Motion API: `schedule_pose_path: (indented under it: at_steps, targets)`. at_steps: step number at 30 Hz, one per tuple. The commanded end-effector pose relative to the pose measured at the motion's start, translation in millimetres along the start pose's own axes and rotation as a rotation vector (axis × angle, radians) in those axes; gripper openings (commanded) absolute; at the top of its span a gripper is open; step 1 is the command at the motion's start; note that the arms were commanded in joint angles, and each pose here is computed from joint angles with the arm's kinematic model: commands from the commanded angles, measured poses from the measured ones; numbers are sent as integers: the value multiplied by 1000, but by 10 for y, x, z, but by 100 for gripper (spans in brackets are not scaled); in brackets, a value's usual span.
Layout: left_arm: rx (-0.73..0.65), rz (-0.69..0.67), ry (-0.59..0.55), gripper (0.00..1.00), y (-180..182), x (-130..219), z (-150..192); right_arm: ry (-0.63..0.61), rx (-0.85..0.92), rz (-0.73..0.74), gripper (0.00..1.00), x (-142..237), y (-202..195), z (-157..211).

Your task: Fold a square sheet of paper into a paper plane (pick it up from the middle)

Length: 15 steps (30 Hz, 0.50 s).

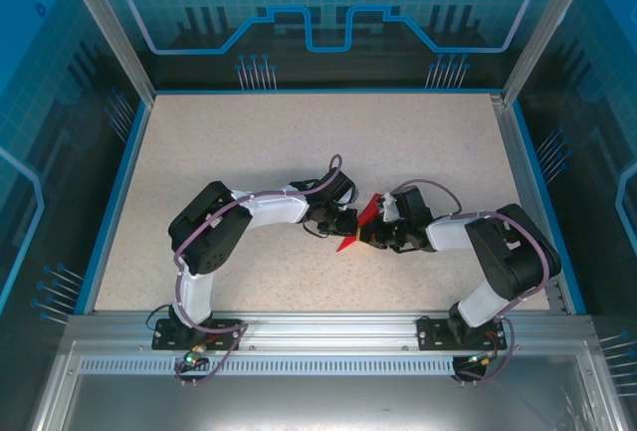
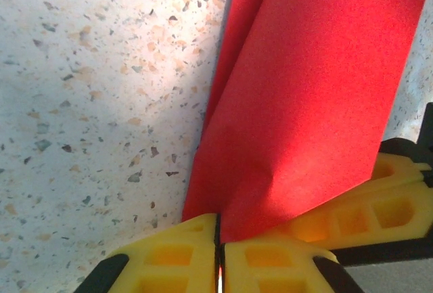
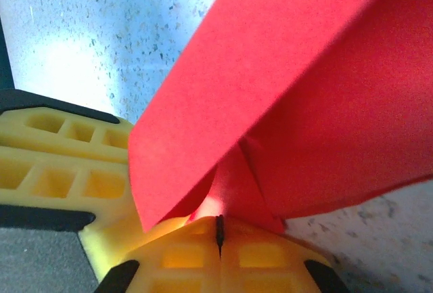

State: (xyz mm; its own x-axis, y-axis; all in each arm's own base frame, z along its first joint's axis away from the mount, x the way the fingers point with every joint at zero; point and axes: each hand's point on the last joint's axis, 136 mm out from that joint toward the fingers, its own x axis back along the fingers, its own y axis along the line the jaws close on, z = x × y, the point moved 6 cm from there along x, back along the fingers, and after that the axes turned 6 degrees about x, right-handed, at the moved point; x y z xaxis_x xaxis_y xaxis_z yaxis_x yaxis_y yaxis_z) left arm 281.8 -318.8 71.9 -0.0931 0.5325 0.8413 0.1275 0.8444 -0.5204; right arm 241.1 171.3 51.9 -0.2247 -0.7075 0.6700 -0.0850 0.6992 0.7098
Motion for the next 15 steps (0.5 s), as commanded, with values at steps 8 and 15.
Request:
schedule_pose_path:
  at_steps: [8,15]
  targets:
    - [-28,-34,32,15,77,-100,76,-82,-66,49,9,332,-120,-32]
    - [-45,-29,35,17,74,-102,79,-157,-103,-37,32,435,-34,-211]
